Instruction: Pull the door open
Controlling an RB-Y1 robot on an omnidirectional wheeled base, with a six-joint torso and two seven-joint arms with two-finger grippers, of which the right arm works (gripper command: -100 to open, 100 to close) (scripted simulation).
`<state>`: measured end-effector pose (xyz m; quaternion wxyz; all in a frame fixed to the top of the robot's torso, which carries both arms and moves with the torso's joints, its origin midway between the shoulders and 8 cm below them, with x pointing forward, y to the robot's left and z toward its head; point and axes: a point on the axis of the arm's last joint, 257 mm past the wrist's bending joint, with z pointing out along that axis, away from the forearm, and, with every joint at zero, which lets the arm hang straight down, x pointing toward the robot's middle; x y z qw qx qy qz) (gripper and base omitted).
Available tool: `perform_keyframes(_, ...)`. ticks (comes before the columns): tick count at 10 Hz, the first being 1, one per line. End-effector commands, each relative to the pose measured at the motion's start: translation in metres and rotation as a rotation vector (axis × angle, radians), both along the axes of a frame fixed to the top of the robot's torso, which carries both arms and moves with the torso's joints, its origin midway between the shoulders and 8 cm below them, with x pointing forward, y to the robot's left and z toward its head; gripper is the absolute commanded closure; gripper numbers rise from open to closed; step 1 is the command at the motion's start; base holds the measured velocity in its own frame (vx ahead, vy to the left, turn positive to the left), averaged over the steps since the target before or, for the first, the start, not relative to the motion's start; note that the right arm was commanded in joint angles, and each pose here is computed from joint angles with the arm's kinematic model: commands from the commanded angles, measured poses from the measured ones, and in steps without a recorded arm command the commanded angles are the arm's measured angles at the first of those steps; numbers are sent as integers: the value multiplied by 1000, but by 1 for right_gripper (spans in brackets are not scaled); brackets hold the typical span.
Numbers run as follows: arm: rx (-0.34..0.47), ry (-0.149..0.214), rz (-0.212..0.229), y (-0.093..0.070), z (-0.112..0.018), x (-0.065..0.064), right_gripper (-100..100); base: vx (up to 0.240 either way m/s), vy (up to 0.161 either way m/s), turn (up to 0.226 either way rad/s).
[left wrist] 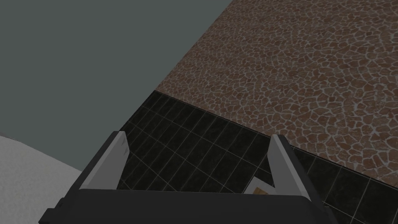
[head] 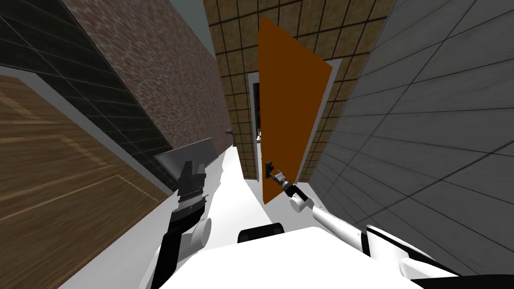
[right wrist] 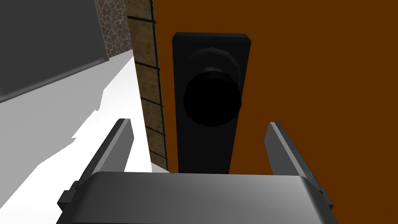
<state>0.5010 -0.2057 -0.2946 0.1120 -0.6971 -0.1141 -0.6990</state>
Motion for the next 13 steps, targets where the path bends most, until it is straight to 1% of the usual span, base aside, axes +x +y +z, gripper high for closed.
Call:
perform_keyframes(1,1,1,41,13,-2,-11,-100,-61,16,-179)
perform_keyframes(3,1,2,67,22,-2,-18,-100,-70,-46,-204)
perform_keyframes(4,2,3,86,29,-2,-24,-100,-74,-134,-144)
perform_keyframes(5,3,1,75,26,-2,-20,-100,-38,-67,-21)
perform_keyframes(6,1,6,41,3,-4,-15,-100,33,82,237)
perform_keyframes(9,1,7,-11,-32,-6,-7,-100,73,134,173)
perform_keyframes(10,1,7,-49,-59,-6,-2,-100,74,140,279)
perform_keyframes(11,1,6,-68,-71,-5,0,-100,95,111,305)
perform_keyframes(12,1,4,-86,-83,-5,1,-100,82,47,185)
perform_keyframes(13,1,4,-86,-83,-5,1,-100,41,12,43)
